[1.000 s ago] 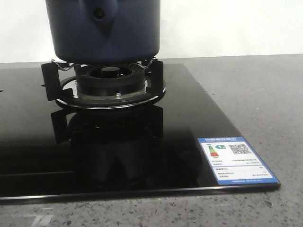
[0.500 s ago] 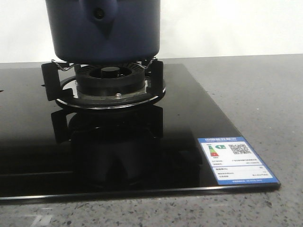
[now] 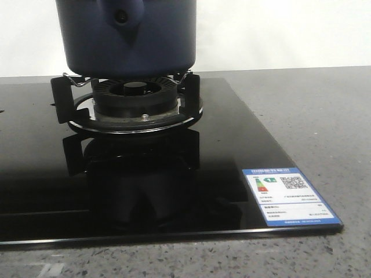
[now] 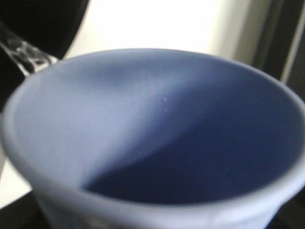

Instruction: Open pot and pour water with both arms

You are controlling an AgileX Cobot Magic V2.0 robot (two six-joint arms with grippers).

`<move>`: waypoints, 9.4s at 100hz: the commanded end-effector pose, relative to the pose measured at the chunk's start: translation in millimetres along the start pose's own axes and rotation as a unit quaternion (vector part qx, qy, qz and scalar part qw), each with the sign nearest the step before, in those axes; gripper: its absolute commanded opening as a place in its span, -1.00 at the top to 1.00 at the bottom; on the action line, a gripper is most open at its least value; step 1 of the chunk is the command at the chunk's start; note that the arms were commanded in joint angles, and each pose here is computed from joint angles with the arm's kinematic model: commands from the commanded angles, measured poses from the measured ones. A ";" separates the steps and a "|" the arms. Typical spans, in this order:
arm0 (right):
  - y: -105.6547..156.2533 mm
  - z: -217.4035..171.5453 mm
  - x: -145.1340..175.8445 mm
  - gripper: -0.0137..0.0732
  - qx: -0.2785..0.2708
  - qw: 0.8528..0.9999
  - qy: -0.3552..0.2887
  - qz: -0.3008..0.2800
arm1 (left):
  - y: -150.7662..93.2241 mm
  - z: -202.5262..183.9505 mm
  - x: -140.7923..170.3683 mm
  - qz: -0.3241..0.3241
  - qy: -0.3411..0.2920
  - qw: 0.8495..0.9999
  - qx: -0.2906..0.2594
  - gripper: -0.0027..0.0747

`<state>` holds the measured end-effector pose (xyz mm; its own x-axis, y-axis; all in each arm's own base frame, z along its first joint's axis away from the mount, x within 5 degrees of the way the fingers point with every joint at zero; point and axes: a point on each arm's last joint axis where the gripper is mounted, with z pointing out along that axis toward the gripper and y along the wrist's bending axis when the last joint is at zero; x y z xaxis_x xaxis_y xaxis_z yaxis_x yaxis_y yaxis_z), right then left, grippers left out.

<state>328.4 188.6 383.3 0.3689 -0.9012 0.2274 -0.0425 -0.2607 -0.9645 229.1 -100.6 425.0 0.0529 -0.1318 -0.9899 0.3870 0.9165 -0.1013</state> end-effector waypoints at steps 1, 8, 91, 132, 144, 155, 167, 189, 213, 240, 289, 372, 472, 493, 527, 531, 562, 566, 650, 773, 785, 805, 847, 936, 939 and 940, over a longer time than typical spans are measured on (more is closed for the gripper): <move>-30.2 -14.6 9.5 -0.22 0.047 0.999 0.010 -0.007 | 1.2 -7.7 -28.9 0.000 -0.083 0.996 -0.012 0.03; -31.2 -14.7 9.7 -0.22 0.049 0.999 0.010 -0.007 | 1.2 -7.7 -28.9 0.000 -0.083 0.996 -0.012 0.03; -33.7 -21.7 16.5 -0.22 0.041 0.937 0.000 0.348 | 1.2 -7.7 -28.9 0.000 -0.083 0.996 -0.012 0.03; -27.4 -62.5 100.7 -0.21 0.079 0.716 -0.066 0.690 | 1.2 -7.7 -28.9 0.000 -0.083 0.996 -0.012 0.03; 3.2 -69.0 121.7 -0.21 0.064 0.690 -0.052 0.719 | 1.2 -7.7 -28.9 0.000 -0.083 0.996 -0.012 0.03; 32.6 -74.6 133.9 -0.21 0.048 0.660 -0.056 0.747 | 1.2 -7.7 -28.9 0.000 -0.083 0.996 -0.012 0.03; 61.0 -85.1 144.3 -0.21 0.034 0.631 -0.091 0.770 | 1.2 -7.6 -28.8 0.000 -0.082 0.997 -0.012 0.03; 126.7 -94.9 171.8 -0.21 0.038 0.612 -0.033 0.789 | 1.2 -7.6 -28.8 0.000 -0.082 0.997 -0.012 0.03; 163.4 -76.7 173.9 -0.21 0.009 0.621 -0.055 0.782 | 1.2 -7.6 -28.8 0.000 -0.082 0.997 -0.012 0.03; 191.0 -61.2 172.8 -0.21 -0.010 0.651 -0.070 0.756 | 1.2 -7.6 -28.8 0.000 -0.082 0.997 -0.012 0.03; 212.4 -52.2 173.5 -0.21 -0.026 0.639 -0.055 0.767 | 1.4 -7.8 -29.5 0.000 -0.086 0.996 -0.013 0.03; 197.6 -67.2 170.6 -0.70 -0.076 0.626 0.000 0.776 | 1.4 -7.8 -29.5 0.000 -0.086 0.996 -0.013 0.03; 87.5 -163.9 118.1 -0.70 -0.119 0.652 -0.055 0.747 | -33.3 27.7 8.5 0.004 -0.040 0.998 0.042 0.03; 81.1 -170.5 112.9 -0.70 -0.117 0.658 -0.070 0.740 | -46.0 49.0 36.2 0.012 -0.010 0.998 0.055 0.03; 78.6 -173.1 109.6 -0.70 -0.122 0.656 -0.083 0.740 | -47.3 62.6 56.0 0.016 0.018 0.998 0.053 0.03; 78.6 -173.1 109.6 -0.70 -0.122 0.656 -0.083 0.740 | -47.3 63.0 56.6 0.017 0.019 0.998 0.053 0.03; 78.6 -173.1 109.6 -0.70 -0.122 0.656 -0.083 0.740 | -47.9 66.9 64.1 0.018 0.034 0.998 0.054 0.03; 78.6 -173.1 109.6 -0.70 -0.122 0.656 -0.083 0.740 | -47.9 67.0 64.2 0.018 0.034 0.998 0.054 0.03; 78.6 -173.1 109.6 -0.70 -0.122 0.656 -0.083 0.740 | -49.0 65.5 67.7 0.019 0.059 0.996 0.061 -0.54; 17.5 -269.3 88.9 0.84 0.209 0.618 -0.076 0.754 | 24.3 -135.0 -47.2 0.065 -0.164 0.980 -0.093 0.98; 36.1 -294.8 72.1 0.84 0.254 0.621 -0.048 0.740 | 24.0 -161.7 -16.6 0.065 -0.168 0.979 -0.096 0.98; 89.7 -316.9 42.8 0.85 0.277 0.653 -0.007 0.705 | 23.4 -201.2 36.6 0.065 -0.171 0.978 -0.096 0.98; 168.5 -307.1 19.0 0.85 0.237 0.656 0.005 0.717 | 25.1 -233.0 110.4 0.065 -0.162 0.981 -0.088 0.98; 176.2 -304.9 20.5 0.85 0.235 0.652 0.019 0.721 | 28.4 -227.1 129.9 0.063 -0.131 0.985 -0.091 0.98; 176.2 -304.9 20.5 0.85 0.235 0.652 0.019 0.721 | 28.4 -227.1 129.9 0.063 -0.131 0.985 -0.091 0.98; 176.2 -304.9 20.5 0.85 0.235 0.652 0.019 0.721 | 28.4 -227.1 129.9 0.063 -0.131 0.985 -0.091 0.98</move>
<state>48.7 19.6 250.6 0.2020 -0.1057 -0.9737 -0.0520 0.9916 -0.1185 45.7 -9.6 254.7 0.2207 -0.0587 -0.9736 0.2133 0.9769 -0.0106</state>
